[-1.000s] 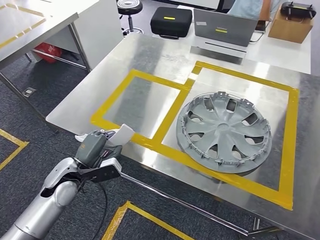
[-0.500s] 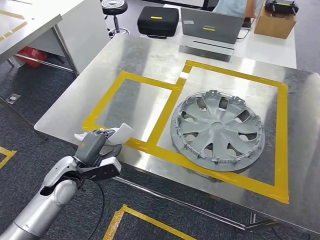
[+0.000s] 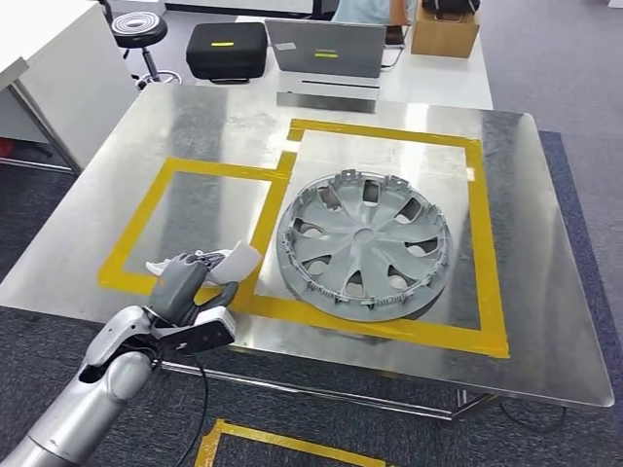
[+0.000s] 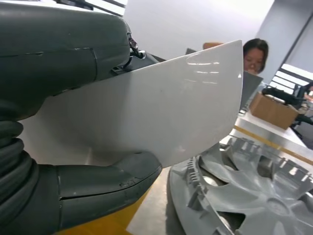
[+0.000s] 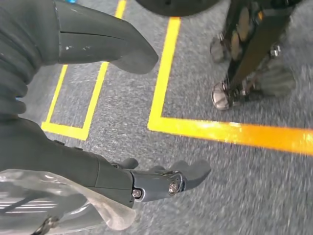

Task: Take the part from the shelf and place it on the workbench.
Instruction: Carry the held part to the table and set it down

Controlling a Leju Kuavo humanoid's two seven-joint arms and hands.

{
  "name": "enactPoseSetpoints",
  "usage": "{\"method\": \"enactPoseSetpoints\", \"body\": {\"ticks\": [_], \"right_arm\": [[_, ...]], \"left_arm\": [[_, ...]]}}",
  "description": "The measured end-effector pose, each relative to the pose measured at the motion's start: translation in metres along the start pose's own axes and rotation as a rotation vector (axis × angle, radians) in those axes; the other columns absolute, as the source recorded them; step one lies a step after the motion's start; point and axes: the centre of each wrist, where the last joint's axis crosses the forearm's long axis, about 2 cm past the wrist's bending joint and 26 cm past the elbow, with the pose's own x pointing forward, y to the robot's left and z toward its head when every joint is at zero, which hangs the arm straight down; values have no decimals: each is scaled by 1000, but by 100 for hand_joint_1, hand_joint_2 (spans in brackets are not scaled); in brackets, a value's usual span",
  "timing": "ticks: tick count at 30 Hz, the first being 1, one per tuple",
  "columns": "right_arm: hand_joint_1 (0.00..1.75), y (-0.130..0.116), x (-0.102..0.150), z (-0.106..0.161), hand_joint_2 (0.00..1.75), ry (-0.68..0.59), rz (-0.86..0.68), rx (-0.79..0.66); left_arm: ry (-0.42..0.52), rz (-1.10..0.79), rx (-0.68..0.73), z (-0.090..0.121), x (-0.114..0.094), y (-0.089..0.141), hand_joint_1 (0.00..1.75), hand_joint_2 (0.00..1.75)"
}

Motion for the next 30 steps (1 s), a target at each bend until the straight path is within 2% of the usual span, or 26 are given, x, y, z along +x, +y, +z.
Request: {"method": "enactPoseSetpoints", "body": {"ticks": [30], "right_arm": [[0,0,-1,0,175,2,0,0]], "left_arm": [[2,-3,0,0,-1,1,175,175]]}}
